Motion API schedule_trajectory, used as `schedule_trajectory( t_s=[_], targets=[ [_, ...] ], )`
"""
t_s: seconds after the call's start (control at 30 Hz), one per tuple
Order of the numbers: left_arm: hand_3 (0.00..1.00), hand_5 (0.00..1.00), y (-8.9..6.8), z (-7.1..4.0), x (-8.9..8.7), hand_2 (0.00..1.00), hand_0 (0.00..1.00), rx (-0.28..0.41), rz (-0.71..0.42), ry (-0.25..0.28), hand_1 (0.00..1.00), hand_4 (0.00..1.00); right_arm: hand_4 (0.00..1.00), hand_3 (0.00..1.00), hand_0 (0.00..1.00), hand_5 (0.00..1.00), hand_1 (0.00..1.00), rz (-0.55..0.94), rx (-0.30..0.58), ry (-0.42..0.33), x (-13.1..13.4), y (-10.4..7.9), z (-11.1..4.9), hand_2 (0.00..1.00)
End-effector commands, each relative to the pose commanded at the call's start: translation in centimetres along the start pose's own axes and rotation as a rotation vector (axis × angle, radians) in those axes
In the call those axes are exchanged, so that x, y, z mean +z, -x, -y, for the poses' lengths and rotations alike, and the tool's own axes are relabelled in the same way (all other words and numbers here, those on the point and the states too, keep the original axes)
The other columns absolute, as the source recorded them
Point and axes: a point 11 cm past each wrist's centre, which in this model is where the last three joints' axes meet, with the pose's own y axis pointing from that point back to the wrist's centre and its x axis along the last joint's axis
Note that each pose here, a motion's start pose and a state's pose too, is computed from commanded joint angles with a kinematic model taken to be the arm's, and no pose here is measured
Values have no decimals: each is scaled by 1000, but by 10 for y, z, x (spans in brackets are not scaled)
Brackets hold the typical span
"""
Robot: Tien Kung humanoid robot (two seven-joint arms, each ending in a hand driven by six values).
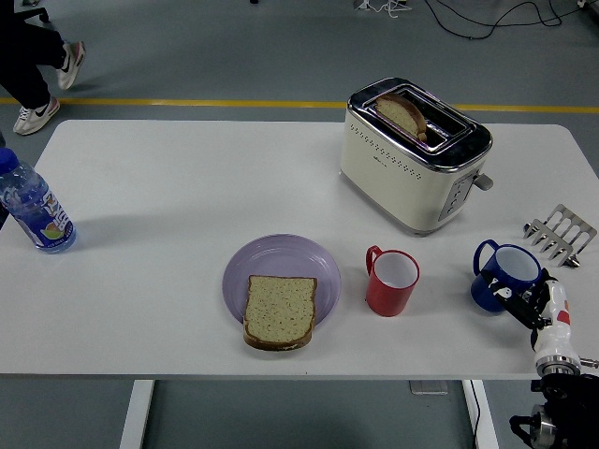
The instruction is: Pick up the cup,pour liquid into bread,place the cup on the desk
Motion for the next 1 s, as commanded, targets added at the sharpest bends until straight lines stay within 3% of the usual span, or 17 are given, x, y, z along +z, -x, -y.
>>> schedule_trajectory(
  t_s=[0.3,0.33,0.5,0.53,0.57,1.0],
  targets=[
    [628,998,-1,0,1,736,668,1,-2,3,735,393,928,690,499,153,507,-10,25,-94,-25,-4,5,563],
    [629,998,-1,0,1,737,668,1,-2,3,735,391,918,663,428,145,455,-12,28,-104,-28,-5,6,532],
    [629,998,-2,0,2,737,668,3,-4,4,735,391,918,663,428,145,455,-18,37,-138,-42,-7,8,532],
    [629,998,-2,0,2,737,668,4,-4,5,735,392,898,583,329,133,365,-22,37,-146,-45,-8,9,514],
    [629,998,-3,0,2,737,668,4,-4,5,735,392,898,583,329,133,365,-24,37,-150,-47,-8,9,514],
    [629,998,-4,-1,2,737,668,7,-4,2,734,395,855,544,267,125,315,-51,-34,-192,-91,-6,6,508]
  ],
)
